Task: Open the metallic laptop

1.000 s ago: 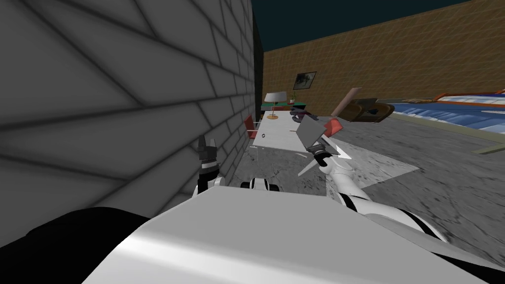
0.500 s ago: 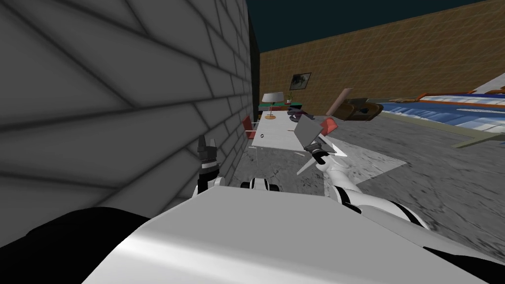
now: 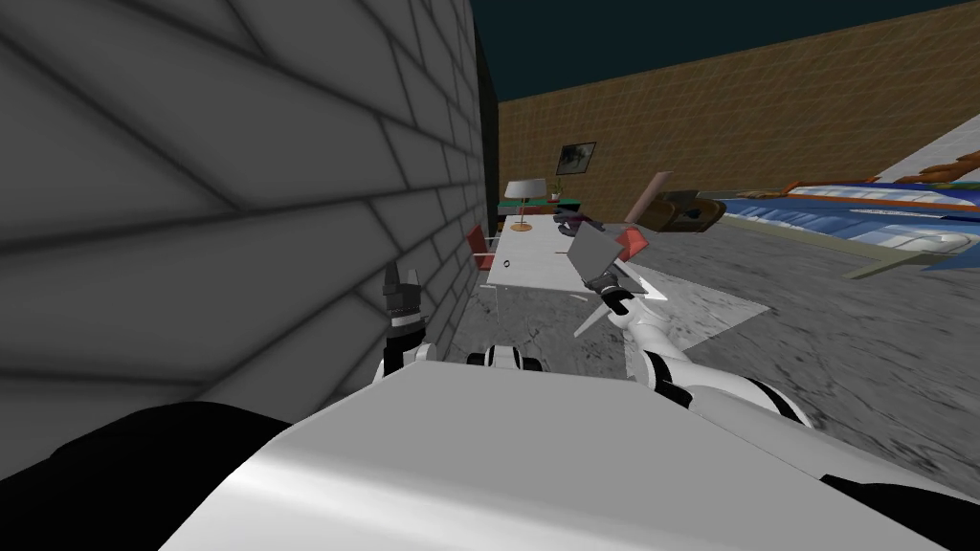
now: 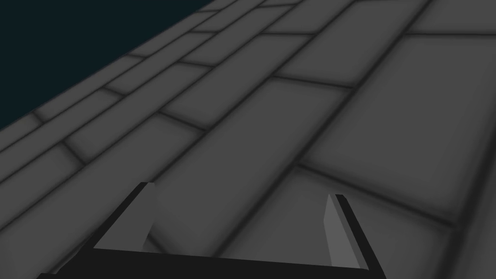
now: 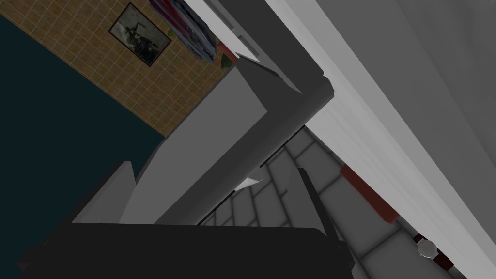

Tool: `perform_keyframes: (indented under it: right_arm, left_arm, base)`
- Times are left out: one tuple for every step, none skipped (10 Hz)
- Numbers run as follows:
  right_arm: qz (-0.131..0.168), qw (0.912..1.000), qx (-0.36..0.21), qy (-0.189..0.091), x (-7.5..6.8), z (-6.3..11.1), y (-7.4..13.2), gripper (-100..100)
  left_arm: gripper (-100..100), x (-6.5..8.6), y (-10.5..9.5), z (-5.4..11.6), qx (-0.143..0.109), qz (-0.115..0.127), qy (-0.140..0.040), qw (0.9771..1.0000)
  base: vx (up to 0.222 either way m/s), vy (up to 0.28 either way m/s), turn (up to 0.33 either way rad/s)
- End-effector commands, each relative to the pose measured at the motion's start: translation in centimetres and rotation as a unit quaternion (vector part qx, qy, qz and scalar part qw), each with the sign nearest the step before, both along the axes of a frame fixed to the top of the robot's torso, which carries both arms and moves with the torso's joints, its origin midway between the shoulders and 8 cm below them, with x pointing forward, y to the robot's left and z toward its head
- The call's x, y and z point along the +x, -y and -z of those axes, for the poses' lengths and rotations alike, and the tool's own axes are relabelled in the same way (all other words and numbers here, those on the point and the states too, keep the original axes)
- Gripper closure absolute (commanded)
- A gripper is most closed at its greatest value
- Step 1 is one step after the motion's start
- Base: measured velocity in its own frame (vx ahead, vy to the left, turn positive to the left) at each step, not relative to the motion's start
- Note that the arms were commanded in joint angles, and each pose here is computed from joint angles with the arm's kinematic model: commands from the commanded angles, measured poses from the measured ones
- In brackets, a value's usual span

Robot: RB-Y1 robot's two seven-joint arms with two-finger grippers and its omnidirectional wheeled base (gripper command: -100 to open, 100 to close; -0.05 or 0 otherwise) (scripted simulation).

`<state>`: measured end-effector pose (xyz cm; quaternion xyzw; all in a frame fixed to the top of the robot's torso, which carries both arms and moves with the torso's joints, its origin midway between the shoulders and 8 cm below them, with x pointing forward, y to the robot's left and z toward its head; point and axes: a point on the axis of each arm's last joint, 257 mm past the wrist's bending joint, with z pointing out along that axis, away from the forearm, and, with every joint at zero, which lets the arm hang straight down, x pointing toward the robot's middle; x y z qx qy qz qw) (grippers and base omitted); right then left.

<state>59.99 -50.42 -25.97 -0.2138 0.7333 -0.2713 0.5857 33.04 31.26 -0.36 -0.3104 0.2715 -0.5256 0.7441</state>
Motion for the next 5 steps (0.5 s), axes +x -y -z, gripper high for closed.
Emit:
perform_keyframes:
  right_arm:
    - [-0.013, 0.9996, 0.014, 0.022, 1.3, -1.1, -1.4, -100]
    - [-0.017, 0.9993, 0.013, 0.032, 1.7, -2.2, -1.7, -100]
    - [-0.027, 0.9992, 0.008, 0.026, 2.0, -1.6, -2.4, -100]
    - [-0.028, 0.9995, -0.005, 0.015, 1.7, -0.7, -2.3, -100]
    - [-0.029, 0.9994, -0.013, 0.014, 1.7, -0.7, -2.3, -100]
  left_arm:
    - [0, 0.0, 0.0, 0.0, 0.000, 0.000, 0.000, 1.0000]
    - [0, 0.0, 0.0, 0.0, 0.000, 0.000, 0.000, 1.0000]
    - [0, 0.0, 0.0, 0.0, 0.000, 0.000, 0.000, 1.0000]
    - [0, 0.0, 0.0, 0.0, 0.000, 0.000, 0.000, 1.0000]
    - [0, 0.0, 0.0, 0.0, 0.000, 0.000, 0.000, 1.0000]
  base:
    - [0.017, 0.027, -0.261]
    - [0.022, 0.054, -0.177]
    - [0.011, 0.034, 0.020]
    - [0.003, 0.008, 0.033]
    - [0.001, -0.005, -0.002]
